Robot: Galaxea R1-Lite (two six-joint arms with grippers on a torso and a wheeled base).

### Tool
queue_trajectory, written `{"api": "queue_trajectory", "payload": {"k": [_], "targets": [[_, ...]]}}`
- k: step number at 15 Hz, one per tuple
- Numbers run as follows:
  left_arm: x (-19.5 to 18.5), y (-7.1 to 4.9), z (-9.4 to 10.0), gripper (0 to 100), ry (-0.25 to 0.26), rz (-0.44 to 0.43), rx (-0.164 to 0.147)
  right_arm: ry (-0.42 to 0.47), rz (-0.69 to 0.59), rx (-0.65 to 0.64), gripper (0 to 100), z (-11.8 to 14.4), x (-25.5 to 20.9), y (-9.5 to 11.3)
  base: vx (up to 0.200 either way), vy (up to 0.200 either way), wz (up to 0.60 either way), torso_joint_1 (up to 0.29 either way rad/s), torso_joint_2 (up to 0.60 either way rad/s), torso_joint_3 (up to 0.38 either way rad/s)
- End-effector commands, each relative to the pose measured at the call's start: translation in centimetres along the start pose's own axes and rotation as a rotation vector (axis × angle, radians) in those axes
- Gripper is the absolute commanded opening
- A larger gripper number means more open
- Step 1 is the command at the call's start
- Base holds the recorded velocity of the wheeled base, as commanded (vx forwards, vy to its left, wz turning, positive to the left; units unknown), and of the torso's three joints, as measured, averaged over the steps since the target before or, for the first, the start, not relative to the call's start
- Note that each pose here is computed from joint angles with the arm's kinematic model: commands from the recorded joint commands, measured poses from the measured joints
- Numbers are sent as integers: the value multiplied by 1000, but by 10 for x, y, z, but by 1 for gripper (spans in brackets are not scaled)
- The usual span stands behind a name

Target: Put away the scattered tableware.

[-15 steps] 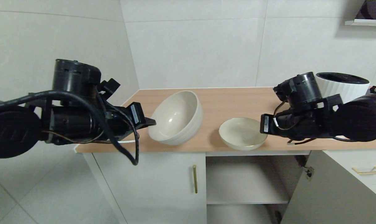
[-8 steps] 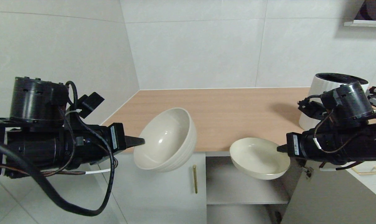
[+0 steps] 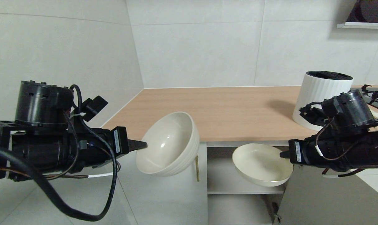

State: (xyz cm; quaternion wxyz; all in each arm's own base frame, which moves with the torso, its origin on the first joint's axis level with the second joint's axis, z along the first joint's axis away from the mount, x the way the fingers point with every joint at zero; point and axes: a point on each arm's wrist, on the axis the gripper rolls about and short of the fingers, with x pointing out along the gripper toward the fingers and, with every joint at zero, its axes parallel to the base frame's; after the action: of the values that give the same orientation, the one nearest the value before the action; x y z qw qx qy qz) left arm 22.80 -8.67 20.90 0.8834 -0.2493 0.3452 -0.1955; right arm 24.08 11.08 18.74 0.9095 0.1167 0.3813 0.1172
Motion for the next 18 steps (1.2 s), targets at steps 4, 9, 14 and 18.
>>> {"api": "queue_trajectory", "payload": {"k": [4, 9, 14, 18], "targets": [[7, 3, 0, 0, 16, 14, -7, 13, -98, 9, 0, -1, 24, -7, 0, 0, 0, 0, 0, 0], [8, 4, 0, 0, 19, 17, -9, 7, -105, 16, 0, -1, 37, -11, 0, 0, 0, -14, 34, 24], [10, 4, -1, 0, 24, 18, -9, 7, -107, 17, 0, -2, 38, -11, 0, 0, 0, -157, 411, 246], [11, 5, -1, 0, 28, 23, -10, 16, -111, 17, 0, -3, 43, -12, 0, 0, 0, -163, 466, 299]]}}
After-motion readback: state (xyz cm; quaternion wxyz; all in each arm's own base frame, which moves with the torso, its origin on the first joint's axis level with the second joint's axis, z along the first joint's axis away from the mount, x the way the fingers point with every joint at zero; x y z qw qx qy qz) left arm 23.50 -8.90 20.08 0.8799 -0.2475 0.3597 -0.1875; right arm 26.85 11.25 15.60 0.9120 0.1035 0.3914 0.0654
